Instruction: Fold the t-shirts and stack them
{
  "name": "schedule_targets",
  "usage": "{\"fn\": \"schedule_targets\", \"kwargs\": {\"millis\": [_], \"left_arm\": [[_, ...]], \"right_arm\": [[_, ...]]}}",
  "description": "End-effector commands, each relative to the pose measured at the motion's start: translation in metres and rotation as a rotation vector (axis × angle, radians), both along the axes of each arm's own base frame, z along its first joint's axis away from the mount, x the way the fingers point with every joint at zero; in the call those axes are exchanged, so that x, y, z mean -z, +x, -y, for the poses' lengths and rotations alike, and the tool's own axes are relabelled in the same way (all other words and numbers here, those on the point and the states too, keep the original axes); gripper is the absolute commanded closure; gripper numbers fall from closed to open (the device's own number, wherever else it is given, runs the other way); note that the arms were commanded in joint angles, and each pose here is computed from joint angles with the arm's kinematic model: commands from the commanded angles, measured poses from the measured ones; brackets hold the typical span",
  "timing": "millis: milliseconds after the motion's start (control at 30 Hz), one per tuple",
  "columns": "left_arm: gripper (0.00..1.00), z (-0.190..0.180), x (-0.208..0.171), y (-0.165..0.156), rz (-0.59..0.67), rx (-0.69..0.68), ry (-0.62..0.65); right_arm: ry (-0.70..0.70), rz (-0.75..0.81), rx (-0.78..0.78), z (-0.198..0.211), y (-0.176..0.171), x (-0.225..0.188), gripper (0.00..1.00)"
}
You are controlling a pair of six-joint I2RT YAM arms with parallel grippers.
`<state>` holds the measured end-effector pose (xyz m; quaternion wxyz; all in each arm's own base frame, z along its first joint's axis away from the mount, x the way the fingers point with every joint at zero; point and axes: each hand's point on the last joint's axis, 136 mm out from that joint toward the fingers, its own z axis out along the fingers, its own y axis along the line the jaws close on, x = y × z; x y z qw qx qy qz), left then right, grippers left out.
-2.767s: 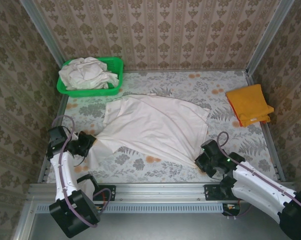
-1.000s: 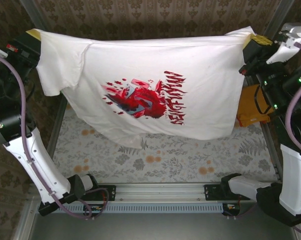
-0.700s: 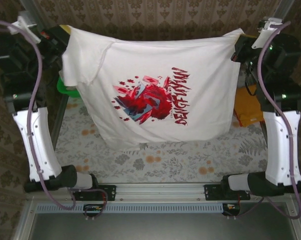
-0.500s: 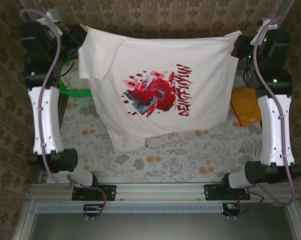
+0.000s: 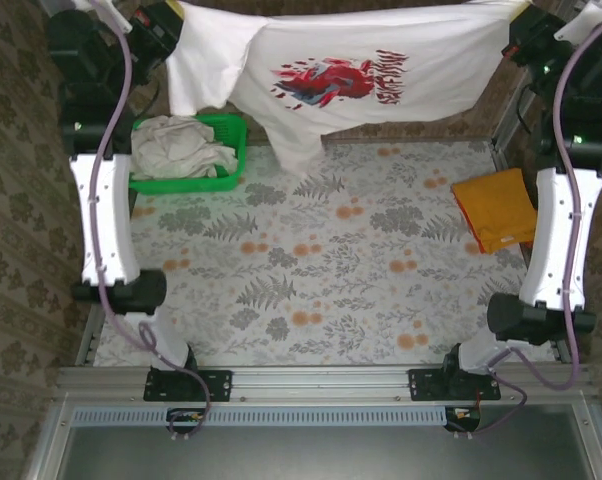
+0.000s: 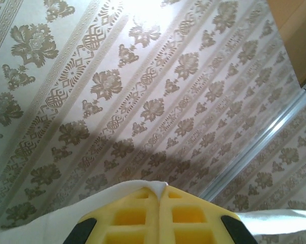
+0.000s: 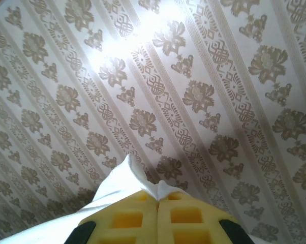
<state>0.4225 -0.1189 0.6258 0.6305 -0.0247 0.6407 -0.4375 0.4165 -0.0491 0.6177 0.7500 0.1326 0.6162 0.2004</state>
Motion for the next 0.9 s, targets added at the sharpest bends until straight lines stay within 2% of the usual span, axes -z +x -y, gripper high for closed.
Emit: {"fn": "schedule_targets", "kwargs": {"millis": [0, 67, 167, 300, 467, 533, 667, 767, 867], "left_arm": [[1.0, -0.01, -0.002, -0.025, 0.086, -0.071, 0.072], [1.0, -0.009, 0.037, -0.023, 0.013, -0.071, 0.095], [1.0, -0.007, 0.114, -0.025, -0.134, -0.057, 0.101], [1.0, -0.003, 0.237, -0.048, -0.386, -0.033, 0.108], [1.0, -0.012, 0.376, -0.094, -0.693, -0.046, 0.138], [1.0, -0.02, 0.412, -0.107, -0.757, -0.072, 0.125], [1.0, -0.028, 0.472, -0.128, -0.895, -0.084, 0.117], [1.0, -0.029, 0.504, -0.143, -0.988, -0.072, 0.137], [1.0, -0.037, 0.525, -0.158, -1.075, -0.09, 0.147]], "right_arm": [[0.002, -0.027, 0.005, 0.002, -0.009, 0.024, 1.0], [0.015, -0.071, 0.012, 0.004, -0.018, 0.058, 1.0], [0.047, -0.184, 0.006, 0.0, -0.031, 0.131, 1.0], [0.096, -0.398, 0.024, -0.003, -0.058, 0.248, 1.0], [0.256, -0.681, 0.014, -0.019, -0.102, 0.397, 1.0], [0.33, -0.806, 0.054, -0.02, -0.124, 0.452, 1.0], [0.437, -0.959, 0.111, -0.025, -0.161, 0.529, 1.0], [0.518, -1.012, 0.141, -0.03, -0.181, 0.563, 1.0], [0.555, -1.039, 0.165, -0.032, -0.195, 0.579, 1.0]]}}
